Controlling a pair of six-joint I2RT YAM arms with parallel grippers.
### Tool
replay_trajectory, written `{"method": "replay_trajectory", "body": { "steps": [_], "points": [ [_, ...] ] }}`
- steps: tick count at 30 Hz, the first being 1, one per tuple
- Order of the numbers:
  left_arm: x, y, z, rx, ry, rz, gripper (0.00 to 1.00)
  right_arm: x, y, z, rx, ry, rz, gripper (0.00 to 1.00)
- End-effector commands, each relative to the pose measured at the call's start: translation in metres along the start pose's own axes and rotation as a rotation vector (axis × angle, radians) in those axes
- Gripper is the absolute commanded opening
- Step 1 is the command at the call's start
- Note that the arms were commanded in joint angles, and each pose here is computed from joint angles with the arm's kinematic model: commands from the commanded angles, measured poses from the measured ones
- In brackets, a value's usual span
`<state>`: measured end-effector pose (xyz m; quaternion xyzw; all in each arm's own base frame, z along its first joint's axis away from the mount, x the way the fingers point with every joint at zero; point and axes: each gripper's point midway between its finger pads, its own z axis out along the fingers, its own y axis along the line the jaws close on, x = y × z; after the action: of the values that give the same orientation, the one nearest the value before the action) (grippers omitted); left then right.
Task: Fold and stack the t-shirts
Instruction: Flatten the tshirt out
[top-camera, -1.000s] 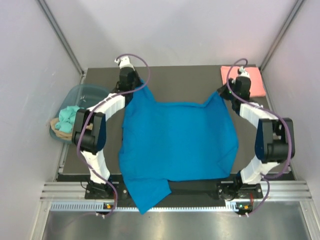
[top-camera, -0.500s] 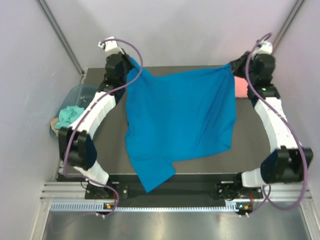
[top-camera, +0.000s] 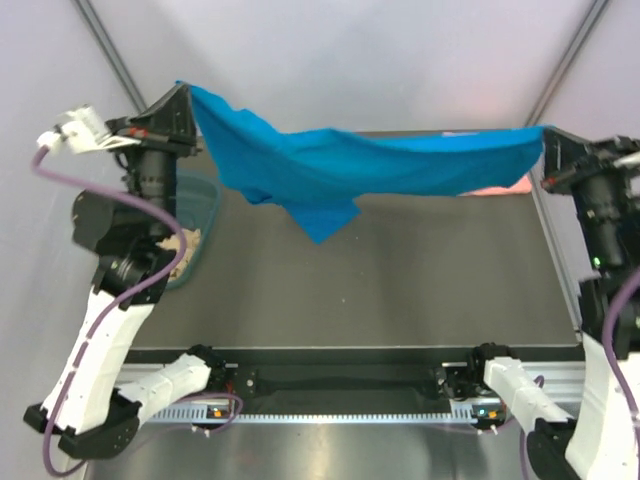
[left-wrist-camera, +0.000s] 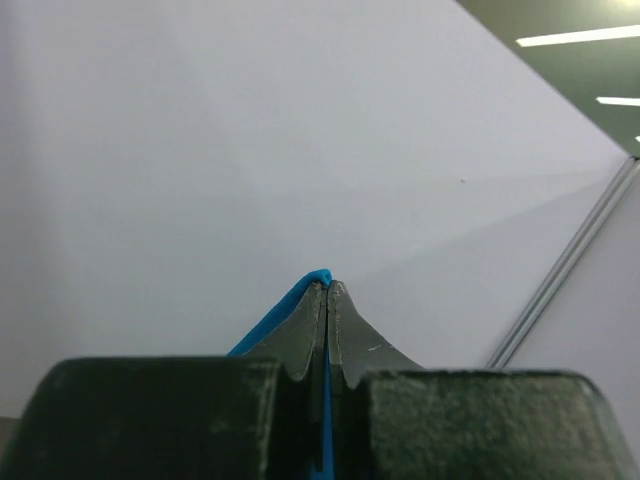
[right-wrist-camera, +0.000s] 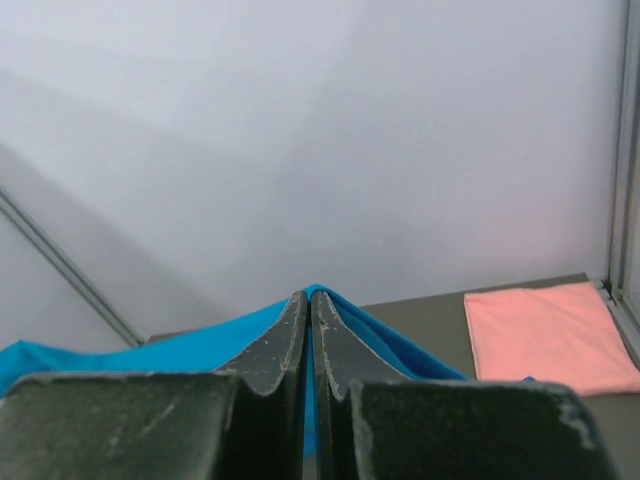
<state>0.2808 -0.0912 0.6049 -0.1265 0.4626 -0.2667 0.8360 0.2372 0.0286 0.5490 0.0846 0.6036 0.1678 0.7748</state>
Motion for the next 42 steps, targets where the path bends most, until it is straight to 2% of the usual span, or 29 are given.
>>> {"method": "replay_trajectory", "body": {
  "steps": [1, 6, 11, 15, 19, 20, 22, 23, 26, 28, 29, 33, 35, 37, 40, 42],
  "points": [
    [-0.013, -0.004, -0.015, 0.011, 0.017, -0.052, 0.00, -0.018, 0.002, -0.049, 0.038, -0.008, -0.007, 0.00],
    [-0.055, -0.022, -0.040, 0.088, -0.012, -0.129, 0.00, -0.052, 0.011, -0.108, 0.056, -0.087, -0.009, 0.00],
    [-0.069, -0.030, -0.041, 0.119, -0.023, -0.125, 0.00, -0.071, 0.016, -0.119, 0.059, -0.129, 0.011, 0.00],
    [-0.074, -0.027, -0.032, 0.092, -0.046, -0.070, 0.00, -0.070, 0.012, -0.091, 0.072, -0.133, 0.025, 0.00],
    [-0.061, -0.011, -0.008, 0.002, -0.071, 0.041, 0.00, -0.048, 0.003, -0.038, 0.078, -0.082, 0.033, 0.00],
    [-0.038, -0.003, 0.007, -0.032, -0.042, 0.113, 0.00, -0.027, -0.007, -0.022, 0.098, -0.036, 0.034, 0.00],
    [-0.010, 0.008, 0.027, -0.077, -0.015, 0.182, 0.00, -0.014, -0.010, 0.005, 0.080, -0.035, 0.036, 0.00],
    [-0.008, 0.010, 0.030, -0.089, -0.019, 0.204, 0.00, 0.004, -0.017, 0.017, 0.081, -0.007, 0.029, 0.00],
    [-0.011, 0.003, 0.035, -0.051, -0.065, 0.192, 0.00, -0.016, 0.000, 0.029, -0.002, -0.068, 0.005, 0.00],
    [-0.018, 0.000, 0.037, -0.049, -0.082, 0.186, 0.00, -0.019, 0.002, 0.035, -0.006, -0.049, -0.019, 0.00],
    [-0.021, -0.002, 0.036, -0.045, -0.089, 0.171, 0.00, -0.034, 0.009, 0.029, -0.022, -0.075, -0.022, 0.00],
    [-0.030, -0.009, 0.020, -0.003, -0.081, 0.085, 0.00, -0.049, 0.026, 0.004, -0.077, -0.074, -0.027, 0.00],
    [-0.050, -0.015, 0.003, 0.029, -0.105, 0.026, 0.00, -0.062, 0.034, -0.021, -0.097, -0.107, -0.025, 0.00],
    [-0.054, -0.013, -0.009, 0.032, -0.094, 0.004, 0.00, -0.068, 0.040, -0.049, -0.109, -0.117, -0.025, 0.00],
    [-0.087, -0.013, -0.040, 0.046, -0.137, -0.069, 0.00, -0.074, 0.046, -0.088, -0.119, -0.134, -0.023, 0.00],
    [-0.092, -0.013, -0.050, 0.055, -0.133, -0.104, 0.00, -0.075, 0.047, -0.107, -0.119, -0.141, -0.011, 0.00]
  ]
}}
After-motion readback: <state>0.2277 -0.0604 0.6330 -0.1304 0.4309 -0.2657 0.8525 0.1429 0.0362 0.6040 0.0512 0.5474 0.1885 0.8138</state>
